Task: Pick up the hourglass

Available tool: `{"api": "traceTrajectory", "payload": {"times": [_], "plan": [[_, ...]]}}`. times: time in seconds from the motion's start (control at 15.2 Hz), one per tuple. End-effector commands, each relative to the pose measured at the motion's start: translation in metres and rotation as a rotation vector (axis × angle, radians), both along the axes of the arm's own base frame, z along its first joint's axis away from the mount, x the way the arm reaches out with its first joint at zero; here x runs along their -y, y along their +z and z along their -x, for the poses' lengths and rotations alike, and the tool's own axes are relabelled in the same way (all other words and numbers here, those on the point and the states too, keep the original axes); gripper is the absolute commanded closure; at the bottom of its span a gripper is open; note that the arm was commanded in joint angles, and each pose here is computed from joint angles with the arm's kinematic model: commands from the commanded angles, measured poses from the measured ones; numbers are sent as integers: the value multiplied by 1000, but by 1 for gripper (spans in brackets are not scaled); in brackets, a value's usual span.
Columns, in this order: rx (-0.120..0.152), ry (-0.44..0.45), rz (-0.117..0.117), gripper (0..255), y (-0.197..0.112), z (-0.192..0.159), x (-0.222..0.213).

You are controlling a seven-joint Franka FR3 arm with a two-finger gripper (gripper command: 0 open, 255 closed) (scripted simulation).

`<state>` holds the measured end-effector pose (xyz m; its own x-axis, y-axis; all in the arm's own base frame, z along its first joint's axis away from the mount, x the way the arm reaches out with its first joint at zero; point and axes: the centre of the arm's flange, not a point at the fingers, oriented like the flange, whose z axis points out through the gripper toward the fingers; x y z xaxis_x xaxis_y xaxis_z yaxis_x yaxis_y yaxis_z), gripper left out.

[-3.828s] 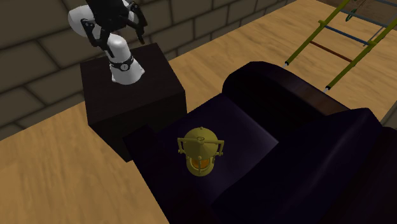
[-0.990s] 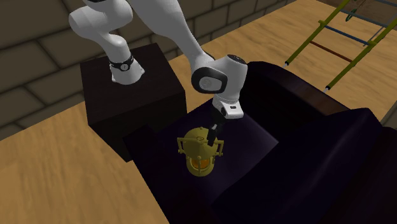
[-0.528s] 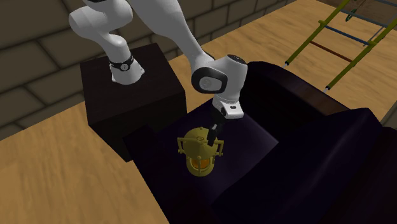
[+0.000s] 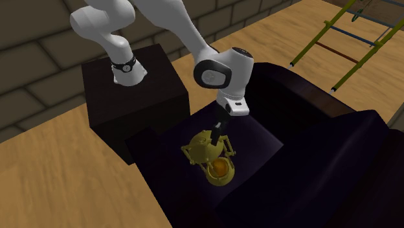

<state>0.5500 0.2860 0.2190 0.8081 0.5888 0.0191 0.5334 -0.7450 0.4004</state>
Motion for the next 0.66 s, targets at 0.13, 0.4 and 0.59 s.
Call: {"api": "traceTrajectory", "payload": {"times": [0.13,0.4,0.59], "plan": [[2,0,0,255,22,0,-1],[2,0,0,255,43,0,-1],[2,0,0,255,49,0,-1]]}}
